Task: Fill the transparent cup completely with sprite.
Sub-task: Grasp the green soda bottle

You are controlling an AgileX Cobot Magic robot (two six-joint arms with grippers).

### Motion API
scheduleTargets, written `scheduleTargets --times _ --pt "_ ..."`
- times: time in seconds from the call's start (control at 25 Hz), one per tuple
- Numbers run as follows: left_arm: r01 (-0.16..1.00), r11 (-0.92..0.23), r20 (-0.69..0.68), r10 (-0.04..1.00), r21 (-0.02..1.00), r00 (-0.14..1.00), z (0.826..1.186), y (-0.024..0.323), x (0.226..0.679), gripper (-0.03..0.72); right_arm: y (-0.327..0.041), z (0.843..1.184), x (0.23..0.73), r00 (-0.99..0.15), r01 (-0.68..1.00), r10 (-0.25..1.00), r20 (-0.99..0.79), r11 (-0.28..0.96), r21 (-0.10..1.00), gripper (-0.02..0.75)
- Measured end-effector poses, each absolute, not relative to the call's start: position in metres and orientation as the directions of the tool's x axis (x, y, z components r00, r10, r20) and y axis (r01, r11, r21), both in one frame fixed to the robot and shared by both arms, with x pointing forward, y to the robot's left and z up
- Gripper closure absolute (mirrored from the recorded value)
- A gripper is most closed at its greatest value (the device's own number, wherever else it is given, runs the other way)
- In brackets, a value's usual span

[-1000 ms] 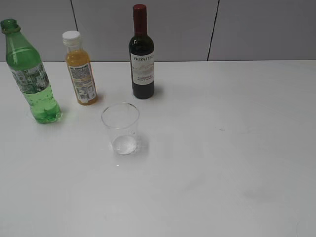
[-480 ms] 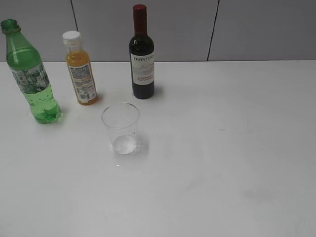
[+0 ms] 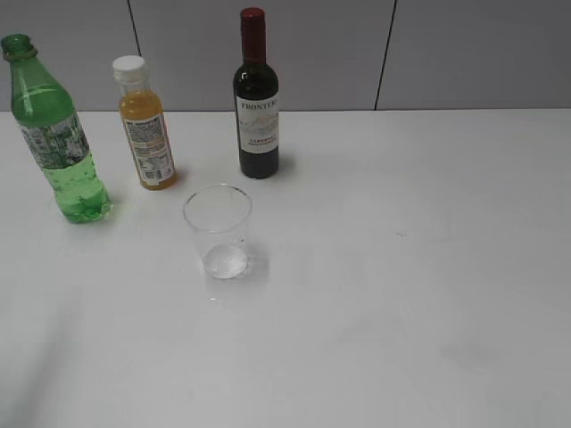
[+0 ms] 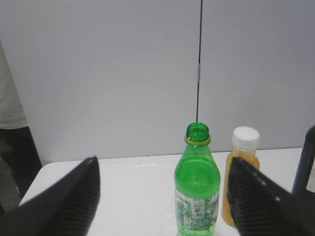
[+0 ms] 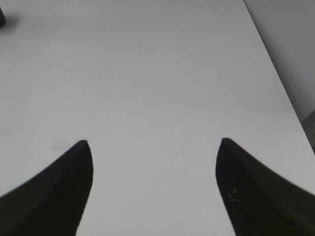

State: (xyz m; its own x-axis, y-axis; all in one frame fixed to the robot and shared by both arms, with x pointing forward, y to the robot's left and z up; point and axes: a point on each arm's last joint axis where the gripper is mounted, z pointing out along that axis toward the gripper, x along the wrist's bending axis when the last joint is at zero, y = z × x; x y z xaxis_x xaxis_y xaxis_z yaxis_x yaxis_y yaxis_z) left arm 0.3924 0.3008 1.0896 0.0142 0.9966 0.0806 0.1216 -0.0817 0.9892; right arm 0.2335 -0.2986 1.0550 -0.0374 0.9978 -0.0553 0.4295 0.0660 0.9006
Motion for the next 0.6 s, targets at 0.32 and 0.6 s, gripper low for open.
scheduleTargets --times 0.32,0.6 --pt "0.163 -0.029 0.030 1.000 0.986 -0.001 1.050 0.301 0.460 0.090 -0.299 1.055 0.233 -0.037 0.430 0.998 -0.055 0.066 0.901 0.146" --pt "0.200 0.034 -0.045 0.998 0.979 0.051 1.001 0.295 0.486 0.094 -0.299 1.055 0.233 -0.037 0.430 0.998 -0.054 0.065 0.901 0.147"
